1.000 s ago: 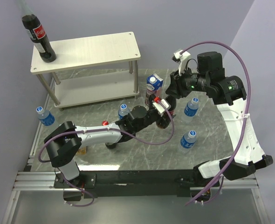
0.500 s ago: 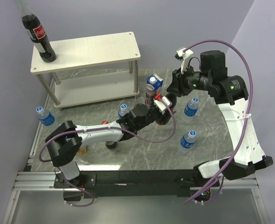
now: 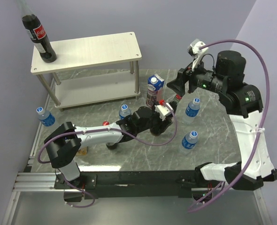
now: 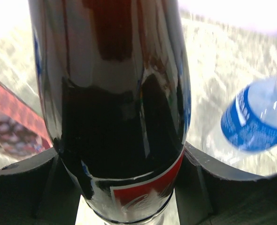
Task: Place and organize the beverage onto the shelf
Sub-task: Pick up the drink from the center of the board, then place the drink on the shelf.
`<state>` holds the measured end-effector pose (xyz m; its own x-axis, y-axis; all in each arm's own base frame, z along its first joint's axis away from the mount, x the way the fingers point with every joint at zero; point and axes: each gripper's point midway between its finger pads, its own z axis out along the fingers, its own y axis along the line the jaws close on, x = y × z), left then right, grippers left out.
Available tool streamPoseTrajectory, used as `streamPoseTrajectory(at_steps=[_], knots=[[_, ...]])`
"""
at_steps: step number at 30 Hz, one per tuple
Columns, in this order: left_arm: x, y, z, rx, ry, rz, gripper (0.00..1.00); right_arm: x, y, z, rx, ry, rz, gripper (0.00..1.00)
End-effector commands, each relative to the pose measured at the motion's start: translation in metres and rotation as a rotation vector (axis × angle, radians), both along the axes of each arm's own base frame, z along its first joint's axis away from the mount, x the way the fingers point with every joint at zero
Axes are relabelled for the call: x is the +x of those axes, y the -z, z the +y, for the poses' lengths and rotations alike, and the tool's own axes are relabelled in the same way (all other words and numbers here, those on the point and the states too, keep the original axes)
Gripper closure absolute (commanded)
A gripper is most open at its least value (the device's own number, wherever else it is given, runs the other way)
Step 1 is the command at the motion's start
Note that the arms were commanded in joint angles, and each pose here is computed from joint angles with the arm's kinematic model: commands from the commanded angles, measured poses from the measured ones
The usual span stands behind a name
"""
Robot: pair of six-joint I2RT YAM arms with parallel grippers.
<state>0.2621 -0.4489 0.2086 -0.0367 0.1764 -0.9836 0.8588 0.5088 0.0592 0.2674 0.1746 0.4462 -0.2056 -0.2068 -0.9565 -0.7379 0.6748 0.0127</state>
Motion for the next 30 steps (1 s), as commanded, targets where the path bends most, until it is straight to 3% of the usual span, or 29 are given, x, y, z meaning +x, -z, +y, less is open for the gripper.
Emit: streamPoseTrajectory(at_steps=[1, 6, 13, 22, 30], knots=[[-0.008, -0.124, -0.006, -0.328, 0.043, -0.16, 1.0, -0.009, -0.044, -0.006, 0.052, 0.01, -0.144, 0.23], [-0.012, -0.137, -0.003, -0.351, 0.053, -0.172, 1.0, -0.009, -0.055, -0.02, 0.059, 0.068, -0.189, 0.22], [-0.018, -0.167, 0.011, -0.394, 0.046, -0.196, 1.0, 0.008, -0.064, -0.077, 0.096, 0.37, -0.254, 0.2], [-0.015, -0.213, 0.048, -0.413, -0.05, -0.217, 1.0, 0.026, -0.022, -0.135, 0.12, 0.559, -0.219, 0.19], [-0.008, -0.283, 0.093, -0.525, -0.111, -0.213, 1.0, 0.04, 0.044, -0.145, 0.122, 0.523, -0.119, 0.19]])
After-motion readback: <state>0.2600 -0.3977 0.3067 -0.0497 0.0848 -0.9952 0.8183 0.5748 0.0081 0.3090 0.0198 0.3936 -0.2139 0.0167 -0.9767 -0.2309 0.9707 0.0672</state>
